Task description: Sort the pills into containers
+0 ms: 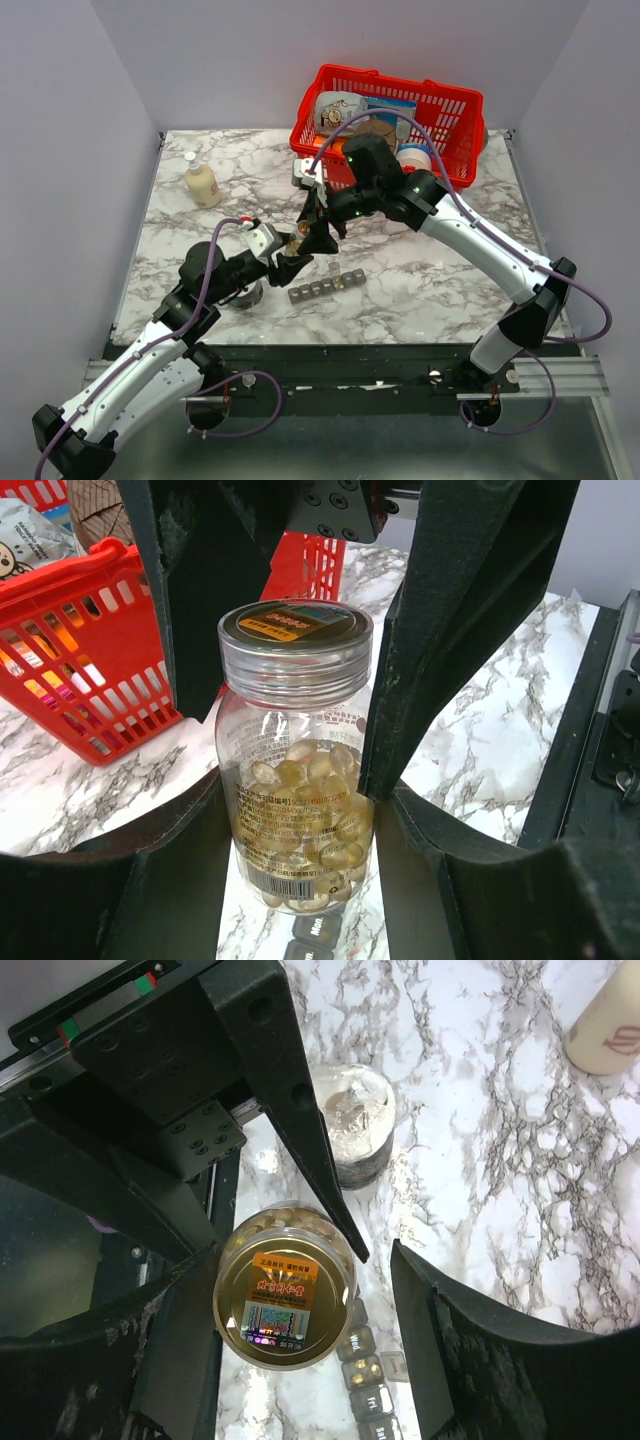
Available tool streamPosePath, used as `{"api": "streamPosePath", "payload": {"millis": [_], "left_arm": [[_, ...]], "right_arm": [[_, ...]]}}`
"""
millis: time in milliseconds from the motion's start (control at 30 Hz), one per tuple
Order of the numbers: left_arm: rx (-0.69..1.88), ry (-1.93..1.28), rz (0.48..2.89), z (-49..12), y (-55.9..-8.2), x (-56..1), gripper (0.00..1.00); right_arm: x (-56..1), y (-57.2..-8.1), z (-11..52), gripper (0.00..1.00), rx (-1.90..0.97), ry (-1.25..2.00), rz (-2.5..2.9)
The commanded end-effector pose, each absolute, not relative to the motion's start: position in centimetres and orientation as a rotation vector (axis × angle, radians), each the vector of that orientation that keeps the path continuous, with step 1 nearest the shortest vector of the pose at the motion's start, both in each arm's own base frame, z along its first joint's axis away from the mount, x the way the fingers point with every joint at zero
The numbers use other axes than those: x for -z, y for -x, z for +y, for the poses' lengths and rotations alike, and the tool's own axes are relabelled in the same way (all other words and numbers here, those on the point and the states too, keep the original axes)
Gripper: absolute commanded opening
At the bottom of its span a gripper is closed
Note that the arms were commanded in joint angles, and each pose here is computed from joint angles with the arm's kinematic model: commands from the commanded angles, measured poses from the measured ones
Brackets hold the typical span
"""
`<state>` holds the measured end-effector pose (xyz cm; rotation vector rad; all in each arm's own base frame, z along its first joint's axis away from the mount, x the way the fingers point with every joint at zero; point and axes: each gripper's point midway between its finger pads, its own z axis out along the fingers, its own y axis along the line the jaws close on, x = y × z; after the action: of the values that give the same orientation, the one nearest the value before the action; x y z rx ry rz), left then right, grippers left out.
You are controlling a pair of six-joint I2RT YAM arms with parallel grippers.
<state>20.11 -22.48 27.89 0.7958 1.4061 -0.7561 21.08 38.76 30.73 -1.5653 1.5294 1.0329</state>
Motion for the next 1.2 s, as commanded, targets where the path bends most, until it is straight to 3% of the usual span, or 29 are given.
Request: {"api": "streamPosePath", "payload": {"millis": [0,200,233,333,400,500,533,600,800,900,933,1033,1100,1133,1167], "left_arm": [[0.765,-0.796,1.301,-22.5,-19.7,-30.4,0.0],[0.788,-0.823,1.299,-22.9,-19.3,-30.4,0.0],[0.79,-0.82,1.3,-22.9,-19.4,-30.5,0.0],[0.791,-0.818,1.305,-22.9,-19.4,-30.4,0.0],[0.795,-0.822,1.309,-23.0,-19.4,-30.2,0.0],[0.811,-0.832,1.312,-23.2,-19.2,-29.9,0.0],[0.814,-0.831,1.313,-23.2,-19.2,-29.9,0.0],[0.826,-0.838,1.317,-23.4,-19.1,-29.8,0.0],[0.843,-0.841,1.323,-23.7,-19.1,-29.6,0.0],[0.841,-0.839,1.324,-23.7,-19.1,-29.6,0.0],[0.838,-0.833,1.324,-23.6,-19.2,-29.7,0.0],[0.829,-0.819,1.327,-23.4,-19.4,-29.8,0.0],[0.818,-0.803,1.325,-23.1,-19.5,-30.1,0.05],[0.812,-0.798,1.339,-23.0,-19.5,-29.9,0.13],[0.803,-0.795,1.334,-22.8,-19.5,-30.1,0.31]], "right_arm": [[-31.0,-20.0,37.2,0.75,-1.039,1.612,1.54],[-29.5,-19.6,37.1,0.7,-1.059,1.675,1.561],[-29.2,-19.5,37.2,0.61,-1.066,1.676,1.563],[-29.0,-19.3,37.3,0.47,-1.091,1.681,1.565],[-29.1,-19.3,37.4,0.44,-1.104,1.682,1.556],[-29.8,-18.9,37.8,0.48,-1.15,1.676,1.537],[-29.8,-18.8,38.0,0.59,-1.168,1.671,1.546],[-30.1,-18.6,38.3,0.66,-1.203,1.669,1.538],[-30.2,-18.4,38.8,0.64,-1.253,1.663,1.541],[-30.0,-18.5,38.8,0.45,-1.254,1.661,1.548],[-29.8,-18.5,38.8,0.35,-1.25,1.664,1.551],[-29.4,-18.7,38.8,0.26,-1.236,1.668,1.558],[-29.2,-18.8,38.8,0.24,-1.228,1.668,1.563],[-29.2,-19.0,38.8,0.23,-1.215,1.664,1.564],[-29.2,-19.1,38.8,0.23,-1.209,1.662,1.562]]}}
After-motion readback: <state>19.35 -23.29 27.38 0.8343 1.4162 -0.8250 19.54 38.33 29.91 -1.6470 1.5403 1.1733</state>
